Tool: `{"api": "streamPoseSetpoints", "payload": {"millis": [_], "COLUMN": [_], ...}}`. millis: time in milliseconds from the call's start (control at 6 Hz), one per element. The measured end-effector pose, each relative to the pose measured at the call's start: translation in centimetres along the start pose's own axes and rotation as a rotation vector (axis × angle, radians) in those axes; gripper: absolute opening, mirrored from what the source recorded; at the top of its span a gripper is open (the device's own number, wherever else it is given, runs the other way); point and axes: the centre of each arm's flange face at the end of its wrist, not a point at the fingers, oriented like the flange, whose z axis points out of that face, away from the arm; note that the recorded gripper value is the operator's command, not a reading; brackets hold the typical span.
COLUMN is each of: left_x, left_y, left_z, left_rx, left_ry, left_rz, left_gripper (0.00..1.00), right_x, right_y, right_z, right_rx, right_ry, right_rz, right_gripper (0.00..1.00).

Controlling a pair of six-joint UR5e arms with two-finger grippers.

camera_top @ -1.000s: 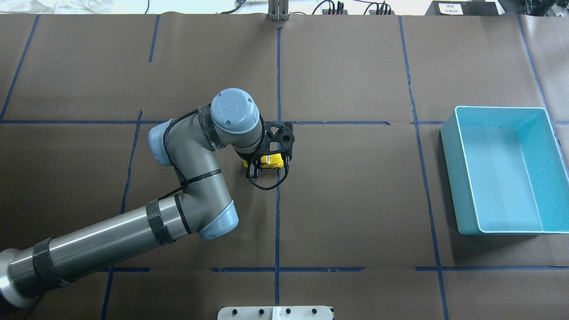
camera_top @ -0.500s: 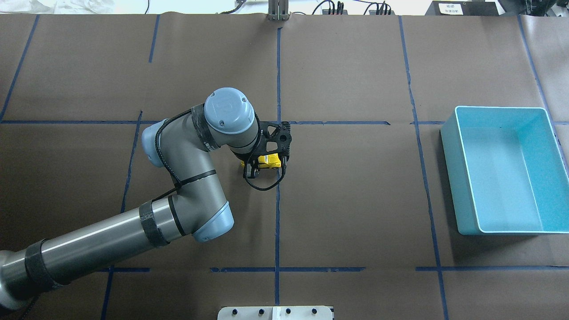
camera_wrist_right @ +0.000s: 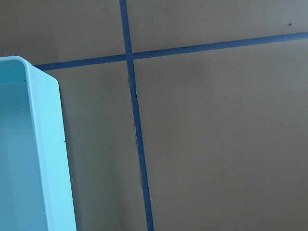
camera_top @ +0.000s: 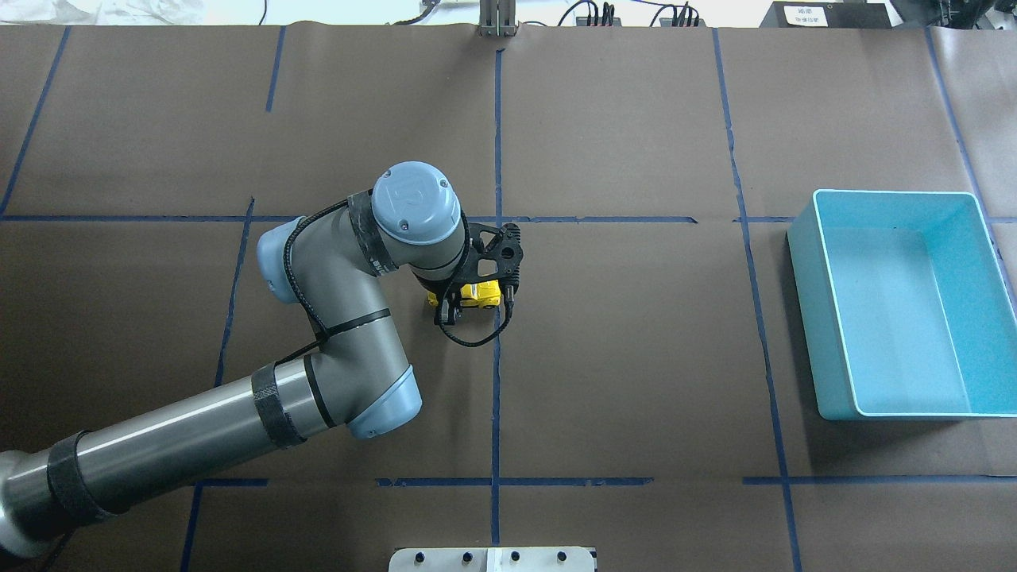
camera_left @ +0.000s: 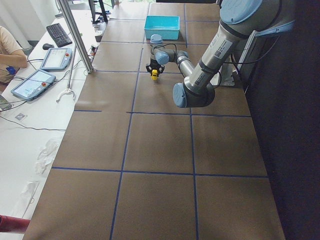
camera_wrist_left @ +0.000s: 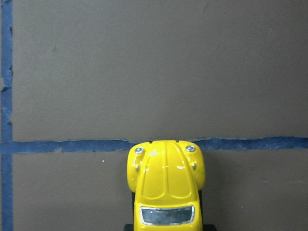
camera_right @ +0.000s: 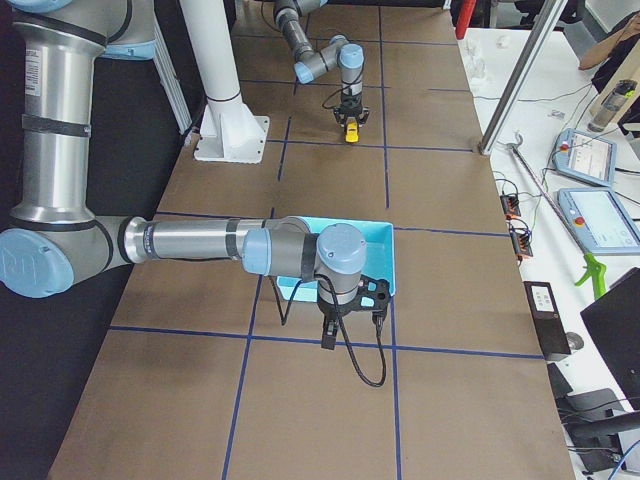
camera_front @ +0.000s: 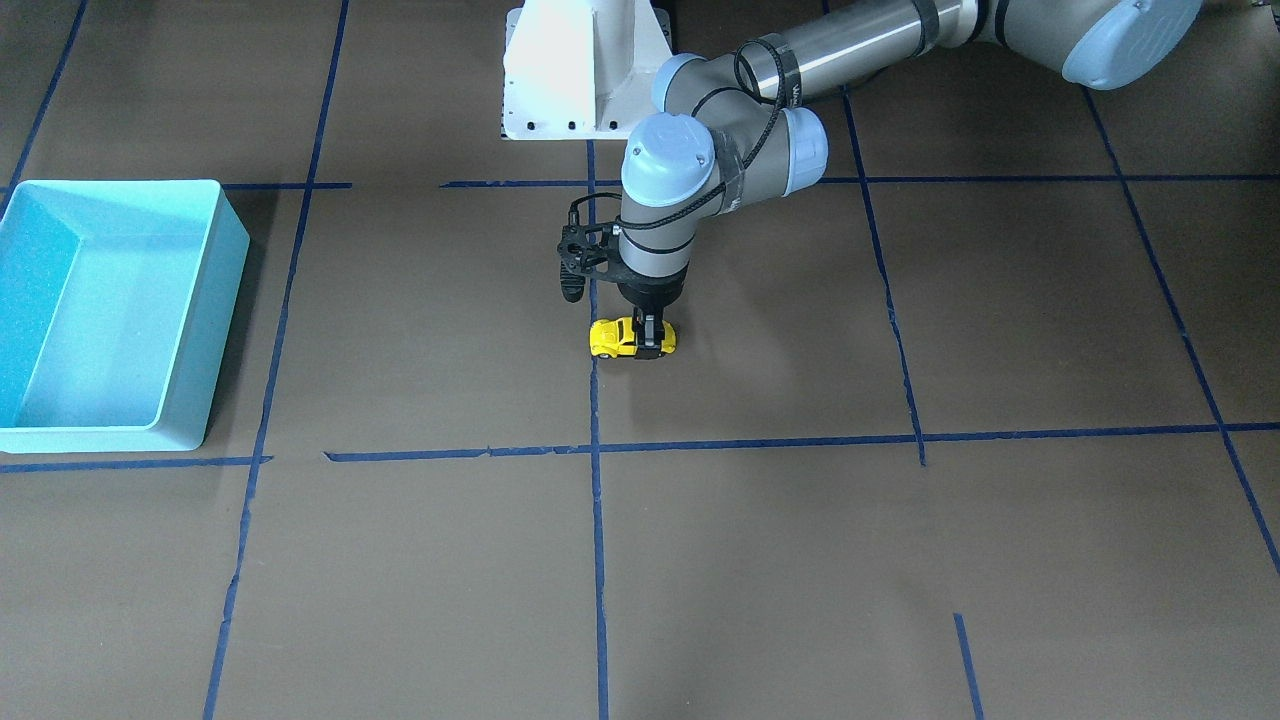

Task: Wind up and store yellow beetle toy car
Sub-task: 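Hold the car pressed down on the table with the left gripper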

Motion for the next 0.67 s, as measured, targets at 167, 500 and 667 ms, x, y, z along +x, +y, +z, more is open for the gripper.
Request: {"api": "streamPoseSetpoints", "payload": {"millis": [167, 500, 667], "left_x": [0.39, 0.67, 0.7], "left_y": [-0.16, -0.33, -0.34], "left_z": [0.41, 0.72, 0.75], "left_rx": [-0.012, -0.02, -0.02], "left_ry": [-0.004, -0.014, -0.014], "left_rz": [0.002, 0.004, 0.004], "left_gripper": [0.02, 0.02, 0.02], "right_x": [-0.01, 0.05, 0.1], "right_y": [-0.01, 0.04, 0.05], "right_z": [-0.01, 0.05, 0.1], "right_rx": [0.0, -0.001, -0.003], "right_ry": [0.0, 0.0, 0.0], "right_rz": [0.0, 0.003, 0.005], "right_gripper": [1.0, 1.0, 1.0]}}
